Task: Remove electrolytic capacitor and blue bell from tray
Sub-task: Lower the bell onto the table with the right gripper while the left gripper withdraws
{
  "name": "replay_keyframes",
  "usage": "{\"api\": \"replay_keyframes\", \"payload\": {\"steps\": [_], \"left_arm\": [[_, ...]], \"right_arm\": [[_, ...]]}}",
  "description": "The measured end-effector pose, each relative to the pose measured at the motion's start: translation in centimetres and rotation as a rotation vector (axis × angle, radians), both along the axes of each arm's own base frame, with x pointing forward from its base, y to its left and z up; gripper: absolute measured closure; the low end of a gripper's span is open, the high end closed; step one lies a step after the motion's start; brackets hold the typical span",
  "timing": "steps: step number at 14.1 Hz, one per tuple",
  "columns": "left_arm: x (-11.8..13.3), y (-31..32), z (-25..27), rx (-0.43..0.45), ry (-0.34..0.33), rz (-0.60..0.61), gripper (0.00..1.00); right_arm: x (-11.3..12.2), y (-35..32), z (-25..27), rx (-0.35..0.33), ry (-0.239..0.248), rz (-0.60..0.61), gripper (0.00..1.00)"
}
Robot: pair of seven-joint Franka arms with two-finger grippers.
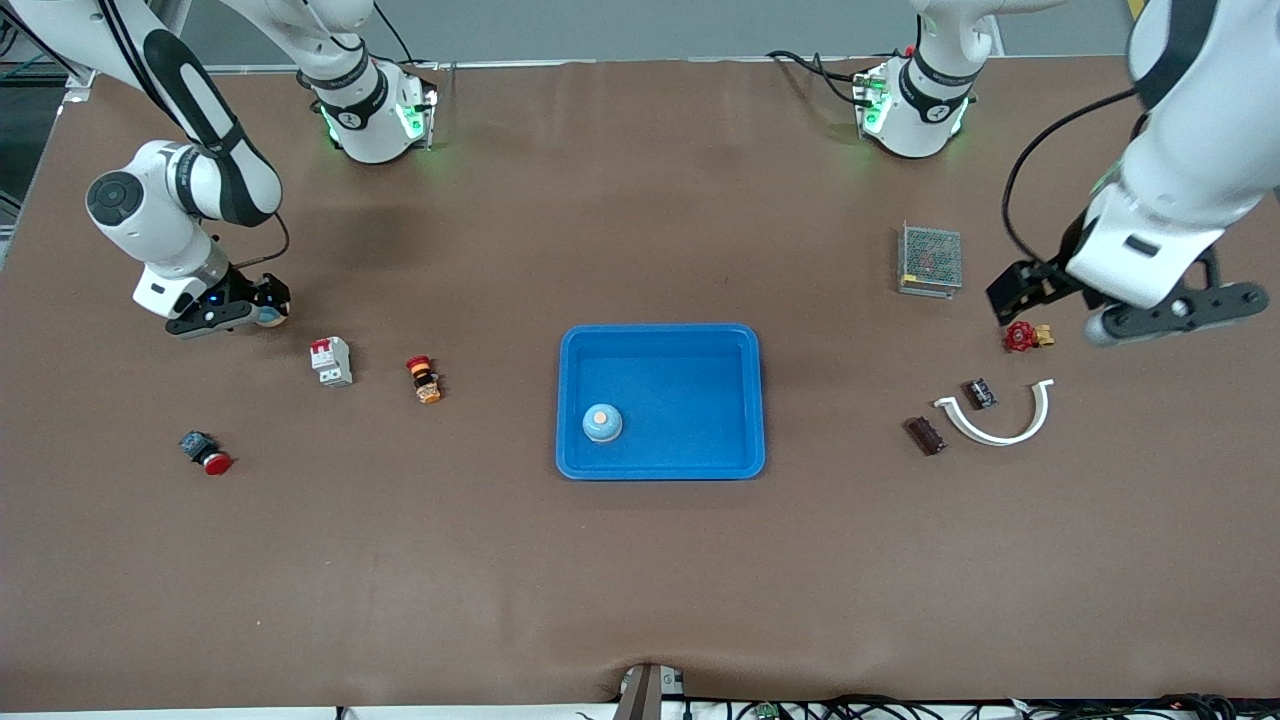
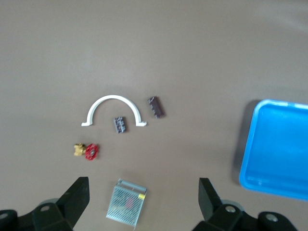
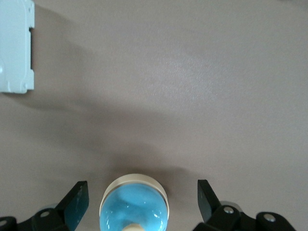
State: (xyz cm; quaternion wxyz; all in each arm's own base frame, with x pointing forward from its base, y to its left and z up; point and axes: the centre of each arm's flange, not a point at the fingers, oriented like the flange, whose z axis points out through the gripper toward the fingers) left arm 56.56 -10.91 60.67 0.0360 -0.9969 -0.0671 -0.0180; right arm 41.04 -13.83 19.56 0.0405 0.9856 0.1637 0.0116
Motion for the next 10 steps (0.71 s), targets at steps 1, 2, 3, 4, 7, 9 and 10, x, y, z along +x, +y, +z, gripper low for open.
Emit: {"api": "replay_keyframes", "payload": {"steps": [1,2,3,4,7,9,10], "left_arm": [[-0.7,1.2,0.9,-0.016,0.008,-0.009,0.00],[-1.3,2.6,1.7,-0.032,0.018,-0.019,0.00],[-2.0,3.9,2.4,-0.042,0.029,-0.031,0.00],[-2.5,5.0,2.8,-0.046,0.042,-0.043,0.00],[-3.7,7.0,3.3,-0.050,0.072,-0.094,0.00],[-4.3,7.8,3.5,-0.051,0.078,-0.123,0.00],[-4.7,8.0,3.4,-0.052,0.083,-0.129,0.00]], "right_arm": [[0.6,0.4,0.3,0.000,0.006,-0.012,0.00],[1.4,1.2,0.7,0.000,0.010,-0.030,0.00],[2.3,2.4,1.3,0.000,0.011,-0.047,0.00],[3.1,3.8,1.9,-0.002,0.012,-0.063,0.00],[4.9,8.0,3.5,0.017,0.021,-0.127,0.00],[5.9,10.6,4.7,0.070,0.056,-0.169,0.00],[6.4,12.0,5.6,0.090,0.078,-0.186,0.00]]}}
